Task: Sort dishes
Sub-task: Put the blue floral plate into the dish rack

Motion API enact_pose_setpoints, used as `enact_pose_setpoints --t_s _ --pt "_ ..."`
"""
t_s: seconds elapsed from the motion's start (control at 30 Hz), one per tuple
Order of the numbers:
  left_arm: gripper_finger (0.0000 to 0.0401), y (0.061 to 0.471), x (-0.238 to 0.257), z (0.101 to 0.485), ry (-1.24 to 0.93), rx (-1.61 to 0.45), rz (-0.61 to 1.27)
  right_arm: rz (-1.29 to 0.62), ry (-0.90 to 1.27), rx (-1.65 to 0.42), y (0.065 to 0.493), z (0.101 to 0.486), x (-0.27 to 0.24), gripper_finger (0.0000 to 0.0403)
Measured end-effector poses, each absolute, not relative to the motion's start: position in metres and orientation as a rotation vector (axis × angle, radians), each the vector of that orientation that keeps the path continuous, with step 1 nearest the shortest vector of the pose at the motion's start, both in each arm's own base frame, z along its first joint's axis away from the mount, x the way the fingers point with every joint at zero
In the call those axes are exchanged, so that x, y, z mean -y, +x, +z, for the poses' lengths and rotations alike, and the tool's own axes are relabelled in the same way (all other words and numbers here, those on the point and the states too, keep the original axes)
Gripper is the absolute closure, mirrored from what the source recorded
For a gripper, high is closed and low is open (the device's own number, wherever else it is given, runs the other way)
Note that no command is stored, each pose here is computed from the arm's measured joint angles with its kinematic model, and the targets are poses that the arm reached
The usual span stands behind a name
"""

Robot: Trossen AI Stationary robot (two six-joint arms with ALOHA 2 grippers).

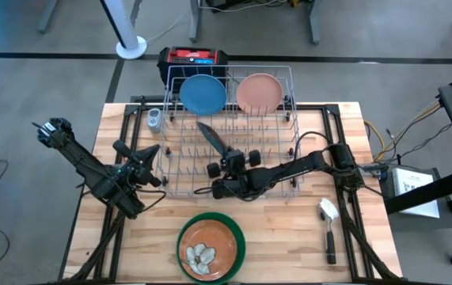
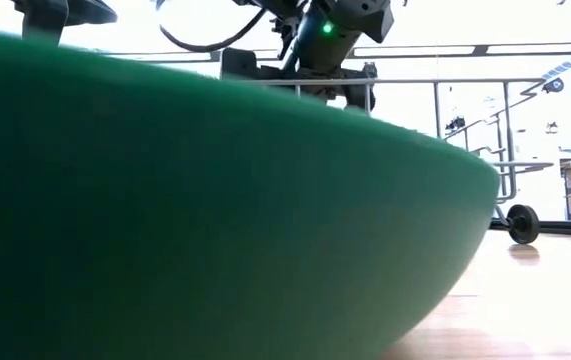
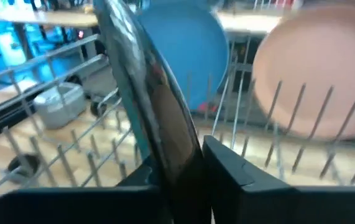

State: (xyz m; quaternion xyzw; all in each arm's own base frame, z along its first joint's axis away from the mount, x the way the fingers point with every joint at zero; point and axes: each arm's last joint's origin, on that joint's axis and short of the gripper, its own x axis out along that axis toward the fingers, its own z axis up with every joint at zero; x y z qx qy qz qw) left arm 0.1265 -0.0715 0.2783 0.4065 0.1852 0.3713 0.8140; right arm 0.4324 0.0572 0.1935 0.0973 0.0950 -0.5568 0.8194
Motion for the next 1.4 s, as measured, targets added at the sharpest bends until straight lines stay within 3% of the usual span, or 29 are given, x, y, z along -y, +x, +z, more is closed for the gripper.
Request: enact_pose_setpoints --t_s 0.13,0.43,0.83,1.4 --pt "0.0401 0.127 0.072 0.278 0.867 -0.395 0.792 -1.168 0.229 -0.224 0.432 0.192 -0.058 0.0314" --pt "0.0401 0.127 0.072 0.278 0.867 -0.395 0.792 -1.168 0.214 -0.236 0.432 0.192 -0.058 0.0315" --pt "0.0401 0.127 0.072 0.278 0.867 -0.395 0.793 -1.161 0.197 -0.246 0.430 0.198 -0.057 0.0253" --pt "0.0401 0.127 0.072 0.278 0.867 -0.395 0.792 -1.096 0.266 -0.277 0.429 0.214 -0.058 0.0222"
